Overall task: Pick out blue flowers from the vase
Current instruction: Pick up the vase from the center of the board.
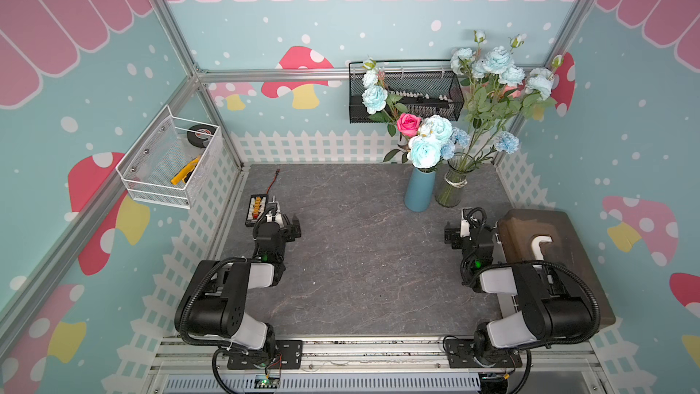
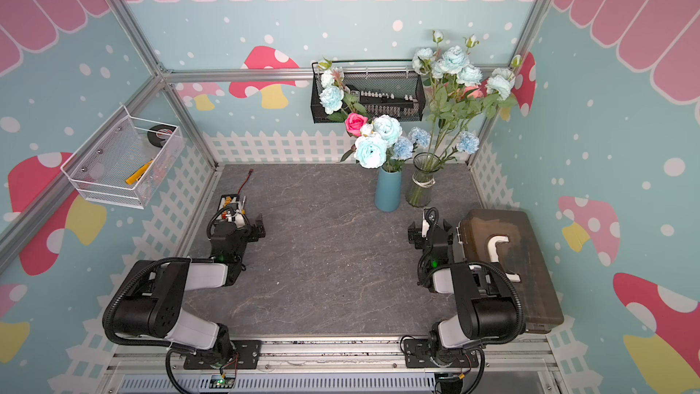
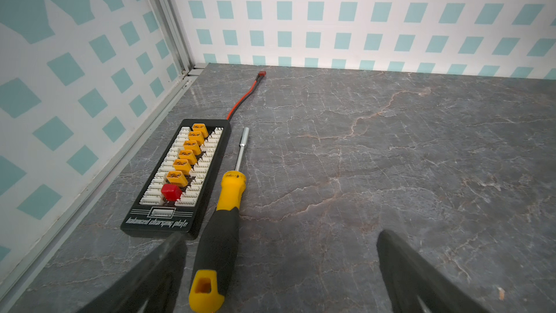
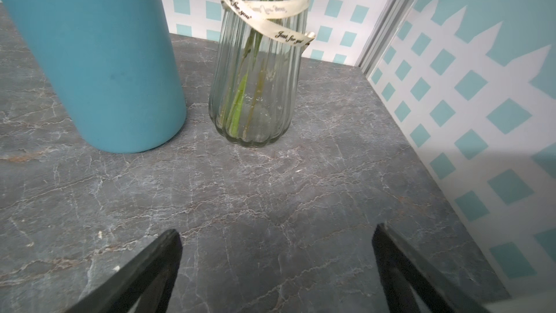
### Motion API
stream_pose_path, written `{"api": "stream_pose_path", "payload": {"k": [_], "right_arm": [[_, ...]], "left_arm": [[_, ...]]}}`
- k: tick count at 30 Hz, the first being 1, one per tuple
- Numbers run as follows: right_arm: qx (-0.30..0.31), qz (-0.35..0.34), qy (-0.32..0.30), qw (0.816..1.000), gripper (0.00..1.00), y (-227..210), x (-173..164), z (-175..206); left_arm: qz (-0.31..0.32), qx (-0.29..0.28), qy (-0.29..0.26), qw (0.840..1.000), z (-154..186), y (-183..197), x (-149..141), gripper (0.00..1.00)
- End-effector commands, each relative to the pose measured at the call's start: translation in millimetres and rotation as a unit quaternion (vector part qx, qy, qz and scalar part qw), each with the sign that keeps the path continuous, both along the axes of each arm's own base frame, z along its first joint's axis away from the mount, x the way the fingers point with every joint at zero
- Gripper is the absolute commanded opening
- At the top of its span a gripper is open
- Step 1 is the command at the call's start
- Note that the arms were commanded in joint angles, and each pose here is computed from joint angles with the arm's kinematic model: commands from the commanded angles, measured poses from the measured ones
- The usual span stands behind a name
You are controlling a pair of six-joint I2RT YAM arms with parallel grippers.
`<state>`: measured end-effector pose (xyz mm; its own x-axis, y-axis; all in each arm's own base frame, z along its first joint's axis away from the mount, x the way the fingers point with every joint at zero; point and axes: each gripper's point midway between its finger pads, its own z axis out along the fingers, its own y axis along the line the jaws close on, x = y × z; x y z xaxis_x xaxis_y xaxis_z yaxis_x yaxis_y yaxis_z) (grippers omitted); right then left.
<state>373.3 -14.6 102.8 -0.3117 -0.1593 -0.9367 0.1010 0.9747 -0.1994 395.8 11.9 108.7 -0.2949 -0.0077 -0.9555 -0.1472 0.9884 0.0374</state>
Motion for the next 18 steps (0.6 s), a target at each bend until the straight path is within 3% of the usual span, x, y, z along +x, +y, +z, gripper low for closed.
{"api": "stream_pose_path", "payload": {"k": [1,4,5,8,10,13,16,18], "right_arm": [[0.004,-0.018,-0.032,0.999,0.99,-6.5,-4.2,28.9],[0.083,-0.074,0.011,0.994,0.99,-16.0,-10.5,52.9],[0.105,-0.070,0.018,0.992,0.99,-12.0,-11.8,65.9],[0.162,0.003,-0.005,0.987,0.99,15.7,-19.5,101.9],[0.204,0.037,-0.043,0.977,0.99,28.1,-30.3,116.8],[0.190,0.142,-0.030,0.971,0.95,62.7,-40.1,137.9],[0.163,0.160,0.017,0.973,0.94,74.3,-40.6,138.8],[0.148,0.185,0.026,0.971,0.83,88.1,-40.6,144.6]], "left_arm": [[0.045,0.029,-0.043,0.998,32.2,4.0,-6.0,0.99],[0.077,0.072,-0.061,0.993,69.6,-9.8,-20.8,0.99],[0.084,0.061,-0.065,0.992,82.4,-14.7,-24.9,0.99],[0.032,-0.021,-0.058,0.998,111.1,-41.6,-37.6,0.99],[-0.044,-0.090,-0.089,0.991,123.4,-66.8,-48.1,0.99],[-0.126,-0.177,-0.120,0.969,116.0,-91.6,-70.2,0.99],[-0.167,-0.190,-0.092,0.963,98.1,-104.7,-83.6,0.99],[-0.184,-0.186,-0.079,0.962,86.1,-110.5,-90.3,0.98]]}}
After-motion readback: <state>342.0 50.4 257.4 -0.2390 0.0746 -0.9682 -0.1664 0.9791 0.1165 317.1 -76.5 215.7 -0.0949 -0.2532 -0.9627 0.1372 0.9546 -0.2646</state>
